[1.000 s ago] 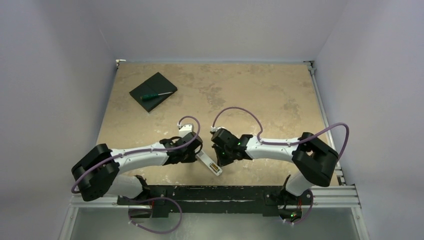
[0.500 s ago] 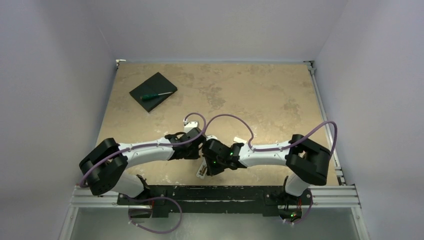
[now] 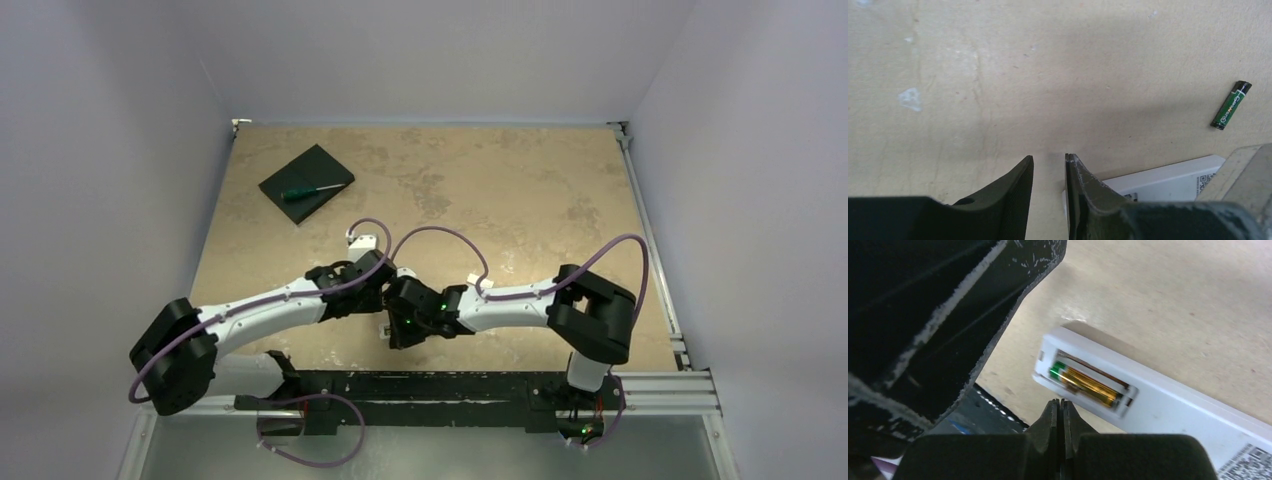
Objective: Load the batteries into the remote control
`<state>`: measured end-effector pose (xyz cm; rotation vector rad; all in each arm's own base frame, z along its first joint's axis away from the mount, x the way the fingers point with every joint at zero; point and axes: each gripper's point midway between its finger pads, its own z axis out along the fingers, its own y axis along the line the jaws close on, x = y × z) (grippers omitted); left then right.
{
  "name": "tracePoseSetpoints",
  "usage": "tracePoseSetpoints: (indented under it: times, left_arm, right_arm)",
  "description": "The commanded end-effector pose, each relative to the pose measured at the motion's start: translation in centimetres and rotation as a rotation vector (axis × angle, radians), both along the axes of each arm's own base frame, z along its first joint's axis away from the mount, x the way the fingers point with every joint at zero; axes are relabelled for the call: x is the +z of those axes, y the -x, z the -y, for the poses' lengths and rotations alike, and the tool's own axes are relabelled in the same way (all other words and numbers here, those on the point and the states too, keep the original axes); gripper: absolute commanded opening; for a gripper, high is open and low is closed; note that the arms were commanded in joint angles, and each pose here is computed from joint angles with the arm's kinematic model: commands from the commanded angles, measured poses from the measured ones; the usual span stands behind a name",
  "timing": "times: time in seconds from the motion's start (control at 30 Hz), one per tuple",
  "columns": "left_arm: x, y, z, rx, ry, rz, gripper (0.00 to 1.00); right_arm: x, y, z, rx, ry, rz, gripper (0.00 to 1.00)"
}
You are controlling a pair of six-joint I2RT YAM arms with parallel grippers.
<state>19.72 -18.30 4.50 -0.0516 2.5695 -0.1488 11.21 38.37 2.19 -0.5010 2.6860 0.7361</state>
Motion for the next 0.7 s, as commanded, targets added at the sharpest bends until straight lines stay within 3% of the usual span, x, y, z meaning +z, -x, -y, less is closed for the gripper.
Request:
tracePoseSetpoints:
  times: [0.0, 0.4, 0.67]
  left_arm:
    - [2.2, 0.2, -1.2, 0.037, 0.019, 0.052, 0.31]
    - [2.9, 2.6, -2.7, 0.058, 0.103, 0.041, 0.32]
    - [3.8, 3.4, -1.7, 0.014, 0.198, 0.045, 0.36]
  right_arm:
    - [1.1, -1.0, -2.2, -0.016, -0.037, 0.018, 0.0]
    - [4.2, -1.8, -0.9, -0.032, -0.02, 0.081, 0.0]
    - [7.4, -3.8, 2.3, -0.093, 0.069, 0.215, 0.25]
